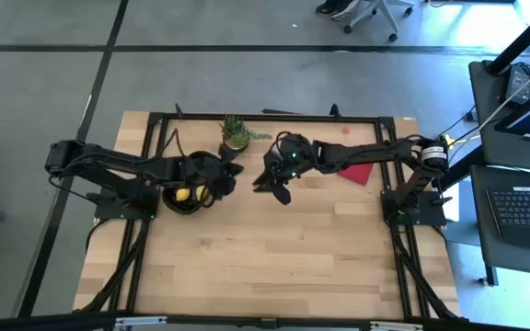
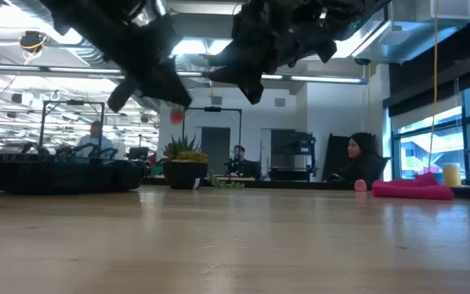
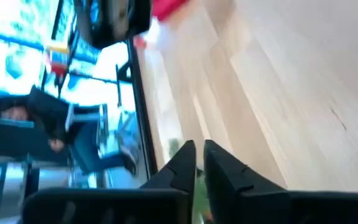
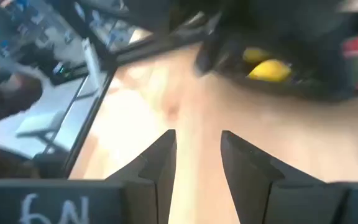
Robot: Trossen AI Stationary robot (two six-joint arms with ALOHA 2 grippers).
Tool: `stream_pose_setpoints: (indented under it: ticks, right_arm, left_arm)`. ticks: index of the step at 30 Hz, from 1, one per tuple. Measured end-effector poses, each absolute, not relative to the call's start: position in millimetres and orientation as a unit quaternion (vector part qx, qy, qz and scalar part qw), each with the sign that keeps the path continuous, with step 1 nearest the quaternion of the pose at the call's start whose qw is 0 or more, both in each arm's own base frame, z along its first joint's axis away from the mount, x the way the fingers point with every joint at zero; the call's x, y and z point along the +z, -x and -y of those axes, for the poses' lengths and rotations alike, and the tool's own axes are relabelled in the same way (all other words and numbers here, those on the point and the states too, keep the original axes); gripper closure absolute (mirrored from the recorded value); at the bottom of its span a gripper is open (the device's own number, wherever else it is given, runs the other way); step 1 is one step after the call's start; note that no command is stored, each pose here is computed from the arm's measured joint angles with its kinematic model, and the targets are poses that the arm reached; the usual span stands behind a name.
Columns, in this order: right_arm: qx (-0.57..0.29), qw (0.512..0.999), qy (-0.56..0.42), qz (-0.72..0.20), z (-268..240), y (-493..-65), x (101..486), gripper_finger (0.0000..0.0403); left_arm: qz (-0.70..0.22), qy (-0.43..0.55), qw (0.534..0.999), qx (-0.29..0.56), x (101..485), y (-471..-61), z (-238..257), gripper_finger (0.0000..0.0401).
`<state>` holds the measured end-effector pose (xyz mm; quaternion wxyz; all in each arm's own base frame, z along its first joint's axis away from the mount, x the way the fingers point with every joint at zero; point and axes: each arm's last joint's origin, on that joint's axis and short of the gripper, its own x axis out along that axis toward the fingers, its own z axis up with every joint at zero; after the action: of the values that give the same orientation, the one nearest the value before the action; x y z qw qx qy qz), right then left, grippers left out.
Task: Pick and placing Produce into tupperware
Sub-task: Put the red strawberry into the black container, then put the pink peach into the black container
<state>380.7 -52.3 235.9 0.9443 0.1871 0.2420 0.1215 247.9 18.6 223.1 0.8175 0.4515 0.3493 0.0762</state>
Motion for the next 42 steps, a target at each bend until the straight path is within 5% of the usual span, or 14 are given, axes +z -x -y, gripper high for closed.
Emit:
stream_pose_setpoints:
  ticks: [8, 19, 31, 42]
  right_arm:
    - [0.101, 0.936, -0.19, -0.277, 54.1, -377.0, 229.3, 0.0273]
    - [0.1, 0.939, -0.18, -0.274, 54.5, -377.1, 229.5, 0.0273]
    - [0.058, 0.912, -0.21, -0.349, 68.4, -365.0, 216.2, 0.0273]
    - [-0.192, 0.815, -0.265, -0.479, 132.0, -322.0, 200.7, 0.0266]
  left_arm:
    - [-0.485, -0.35, 0.794, 0.104, 203.4, -223.5, -26.1, 0.0401]
    - [-0.532, -0.248, 0.797, 0.143, 196.3, -211.8, -37.2, 0.0395]
    - [-0.546, -0.212, 0.786, 0.2, 195.3, -206.4, -48.2, 0.0332]
    - [-0.532, -0.2, 0.793, 0.218, 196.8, -208.2, -51.3, 0.0189]
